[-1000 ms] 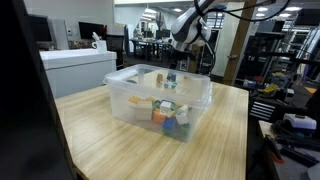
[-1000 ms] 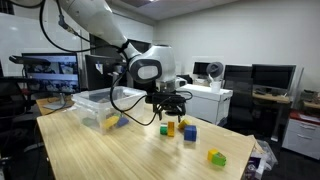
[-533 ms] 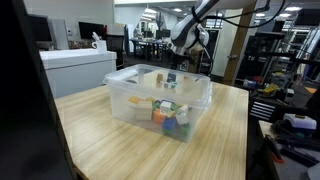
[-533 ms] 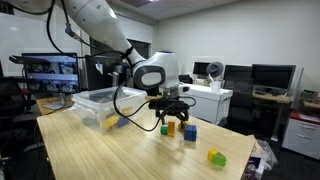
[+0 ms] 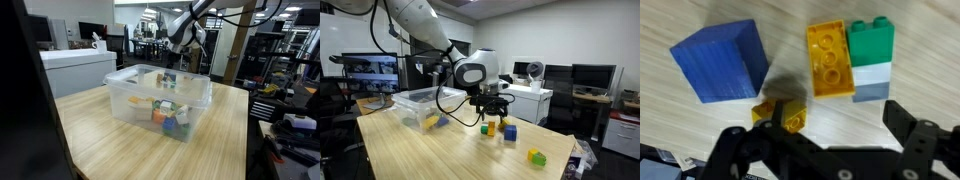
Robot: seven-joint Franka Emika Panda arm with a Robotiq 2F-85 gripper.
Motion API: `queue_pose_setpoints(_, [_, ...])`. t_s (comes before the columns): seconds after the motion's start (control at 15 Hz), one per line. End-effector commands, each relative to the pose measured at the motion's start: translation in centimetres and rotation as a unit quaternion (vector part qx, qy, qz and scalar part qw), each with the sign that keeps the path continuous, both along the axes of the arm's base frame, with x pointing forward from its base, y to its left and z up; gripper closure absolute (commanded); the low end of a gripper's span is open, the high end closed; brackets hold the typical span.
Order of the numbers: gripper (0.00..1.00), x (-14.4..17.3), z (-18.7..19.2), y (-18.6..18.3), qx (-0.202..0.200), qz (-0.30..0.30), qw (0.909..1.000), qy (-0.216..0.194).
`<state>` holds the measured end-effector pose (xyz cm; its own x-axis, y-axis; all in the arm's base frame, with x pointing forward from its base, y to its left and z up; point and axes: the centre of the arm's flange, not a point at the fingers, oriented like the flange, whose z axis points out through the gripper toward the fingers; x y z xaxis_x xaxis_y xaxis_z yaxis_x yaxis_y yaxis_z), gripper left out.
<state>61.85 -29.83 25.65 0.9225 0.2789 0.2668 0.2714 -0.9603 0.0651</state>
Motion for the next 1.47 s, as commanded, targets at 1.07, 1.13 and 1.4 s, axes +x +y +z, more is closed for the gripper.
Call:
queue_pose_setpoints(1.07, [0.54,-1.4,-3.4,0.4,-0.024,0.031,0.9958,0.082])
queue_pose_setpoints(1.13, [0.54,-1.3,-3.1,0.8,-0.025,0.028,0.9959,0.082])
queue_pose_setpoints(1.4, [0.54,-0.9,-0.4,2.7,-0.036,0.011,0.9957,0.085])
